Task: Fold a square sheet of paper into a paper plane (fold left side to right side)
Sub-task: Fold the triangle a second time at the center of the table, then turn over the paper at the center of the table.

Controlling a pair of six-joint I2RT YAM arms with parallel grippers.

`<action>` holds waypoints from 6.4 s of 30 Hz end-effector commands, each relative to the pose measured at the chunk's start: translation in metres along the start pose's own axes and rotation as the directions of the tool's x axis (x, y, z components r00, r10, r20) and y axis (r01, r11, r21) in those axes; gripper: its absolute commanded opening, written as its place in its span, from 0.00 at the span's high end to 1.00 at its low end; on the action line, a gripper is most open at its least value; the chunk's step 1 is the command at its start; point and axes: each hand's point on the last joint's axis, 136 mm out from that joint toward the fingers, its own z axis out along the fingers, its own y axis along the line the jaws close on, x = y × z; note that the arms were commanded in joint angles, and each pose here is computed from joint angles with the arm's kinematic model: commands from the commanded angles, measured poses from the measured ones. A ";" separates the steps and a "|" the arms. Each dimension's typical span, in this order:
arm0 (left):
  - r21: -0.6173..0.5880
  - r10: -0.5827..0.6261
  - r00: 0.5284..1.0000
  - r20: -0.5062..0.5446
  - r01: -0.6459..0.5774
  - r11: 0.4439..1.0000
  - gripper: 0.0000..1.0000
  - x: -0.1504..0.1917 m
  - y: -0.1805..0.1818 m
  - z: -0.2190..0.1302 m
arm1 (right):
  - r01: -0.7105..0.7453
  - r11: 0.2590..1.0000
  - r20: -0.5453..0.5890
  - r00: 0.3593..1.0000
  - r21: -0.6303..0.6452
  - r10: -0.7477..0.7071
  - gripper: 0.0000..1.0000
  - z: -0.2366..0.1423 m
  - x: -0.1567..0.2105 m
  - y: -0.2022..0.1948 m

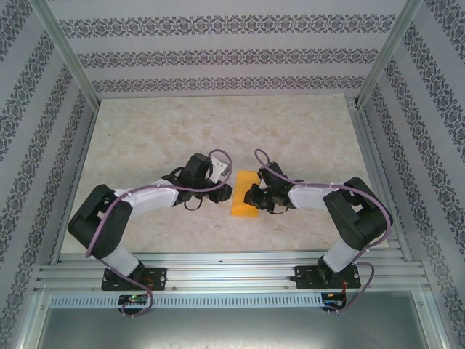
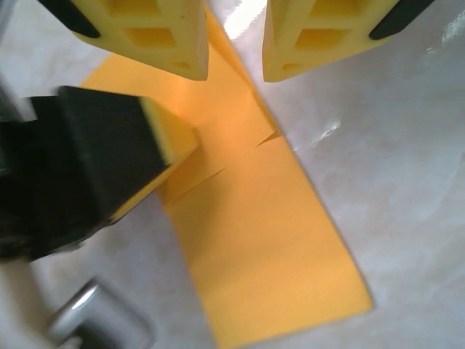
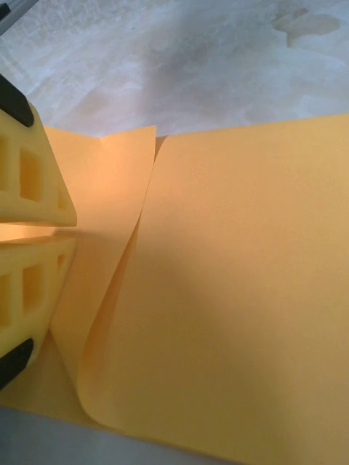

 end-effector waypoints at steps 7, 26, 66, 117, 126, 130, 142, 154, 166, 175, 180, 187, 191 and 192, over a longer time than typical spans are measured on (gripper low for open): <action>0.205 -0.102 0.994 -0.048 0.110 0.972 0.75 0.013 -0.049 0.012 | -0.012 0.994 -0.036 0.999 0.105 0.016 0.87 0.008 0.016 -0.028; 0.021 -0.183 0.937 -0.299 0.198 0.980 0.78 0.097 -0.012 0.051 | 0.006 0.996 -0.030 1.000 0.084 -0.003 0.86 0.006 0.013 -0.022; -0.130 -0.253 0.895 -0.368 0.220 0.967 0.88 0.147 0.020 0.047 | 0.104 0.985 0.048 0.993 0.137 -0.111 0.90 0.000 -0.010 -0.037; -0.163 -0.282 0.891 -0.355 0.238 0.958 0.86 0.160 0.015 0.008 | 0.082 0.980 -0.014 0.997 0.182 -0.081 0.87 0.001 -0.008 -0.035; -0.055 -0.258 0.956 -0.139 0.253 0.966 0.64 0.067 -0.003 -0.005 | 0.143 0.990 0.133 0.981 0.012 -0.143 0.75 -0.039 -0.041 0.016; 0.035 -0.284 0.957 -0.065 0.287 0.957 0.51 0.032 -0.009 0.001 | 0.149 0.989 0.193 0.970 -0.004 -0.146 0.69 -0.061 -0.050 0.012; 0.097 -0.291 0.954 -0.071 0.297 0.950 0.49 0.002 -0.002 0.049 | 0.147 0.982 0.197 0.973 -0.115 -0.122 0.58 -0.071 -0.031 -0.004; 0.050 -0.303 0.951 -0.062 0.306 0.951 0.87 0.009 0.007 0.047 | 0.084 0.966 0.142 0.989 -0.245 -0.050 0.54 -0.048 -0.031 0.010; 0.038 -0.303 0.951 -0.060 0.305 0.952 0.89 0.010 0.011 0.048 | 0.035 0.954 0.073 0.997 -0.299 -0.014 0.54 -0.023 -0.029 0.023; 0.096 -0.370 0.929 -0.021 0.371 0.924 0.79 0.004 0.017 0.045 | 0.034 0.940 0.096 0.995 -0.340 -0.001 0.81 -0.021 -0.036 0.035; 0.181 -0.391 0.918 0.068 0.374 0.910 0.47 -0.017 0.011 0.015 | 0.085 0.921 0.175 0.984 -0.380 -0.019 1.00 -0.039 -0.047 0.047; 0.325 -0.413 0.866 0.281 0.319 0.890 0.07 -0.063 -0.008 -0.066 | 0.272 0.830 0.363 0.927 -0.487 -0.091 1.00 -0.103 -0.078 0.082; 0.432 -0.393 0.856 0.336 0.231 0.872 0.00 -0.088 -0.041 -0.102 | 0.402 0.712 0.461 0.879 -0.576 -0.123 1.00 -0.154 -0.092 0.121; 0.456 -0.386 0.857 0.341 0.208 0.865 0.00 -0.093 -0.049 -0.110 | 0.435 0.681 0.480 0.866 -0.590 -0.137 1.00 -0.167 -0.094 0.133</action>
